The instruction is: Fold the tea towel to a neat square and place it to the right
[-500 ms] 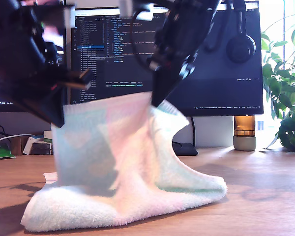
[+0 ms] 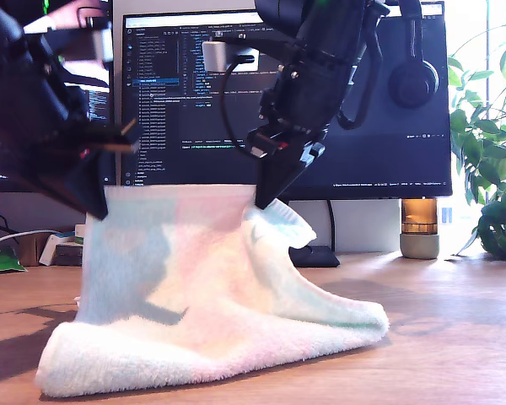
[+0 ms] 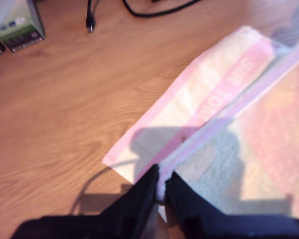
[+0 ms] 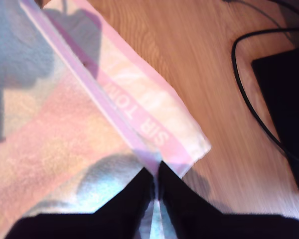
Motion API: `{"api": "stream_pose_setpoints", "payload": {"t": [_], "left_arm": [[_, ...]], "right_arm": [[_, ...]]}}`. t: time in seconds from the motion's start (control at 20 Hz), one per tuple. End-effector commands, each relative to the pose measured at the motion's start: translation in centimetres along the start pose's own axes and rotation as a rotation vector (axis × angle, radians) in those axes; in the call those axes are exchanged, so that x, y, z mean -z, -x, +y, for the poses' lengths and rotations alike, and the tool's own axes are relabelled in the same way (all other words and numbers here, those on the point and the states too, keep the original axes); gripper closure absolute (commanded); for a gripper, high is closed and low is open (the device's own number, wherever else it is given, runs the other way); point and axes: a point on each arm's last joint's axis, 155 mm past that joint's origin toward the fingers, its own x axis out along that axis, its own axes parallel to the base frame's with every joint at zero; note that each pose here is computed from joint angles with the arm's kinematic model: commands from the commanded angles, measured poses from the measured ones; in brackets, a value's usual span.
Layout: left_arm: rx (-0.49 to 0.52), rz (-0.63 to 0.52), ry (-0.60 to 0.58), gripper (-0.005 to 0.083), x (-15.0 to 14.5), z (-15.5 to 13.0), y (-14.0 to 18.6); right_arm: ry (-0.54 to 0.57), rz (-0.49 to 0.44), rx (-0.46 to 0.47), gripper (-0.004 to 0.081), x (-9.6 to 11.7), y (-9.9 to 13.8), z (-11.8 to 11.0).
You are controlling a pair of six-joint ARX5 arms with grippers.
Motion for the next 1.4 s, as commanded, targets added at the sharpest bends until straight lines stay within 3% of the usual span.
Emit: {"api": "stream_pose_setpoints", "payload": {"t": [0.0, 0.4, 0.7, 0.95, 1.35], "left_arm": [[-0.025, 0.053, 0.006, 0.0798, 1.5, 1.1, -0.7], [-0.052, 0.103, -0.005, 0.0797, 2.7, 2.4, -3.2], [-0.055, 0.114, 0.012, 0.0797, 3.1, 3.0, -4.0], [-0.059, 0.091, 0.022, 0.0584, 2.5, 3.3, -4.1], [-0.015, 0.064, 0.028, 0.0575, 1.8, 2.5, -4.2]], "right_arm": [[-0.026, 0.04, 0.023, 0.0782, 1.6, -1.0, -1.3], [-0.034, -0.002, 0.039, 0.0782, 0.9, -3.4, -1.8], [-0.034, -0.014, 0.042, 0.0782, 0.7, -3.9, -1.9], [-0.033, -0.016, 0.041, 0.0782, 0.6, -3.9, -1.9], [-0.038, -0.039, 0.044, 0.0782, -0.1, -3.9, -1.7]]}}
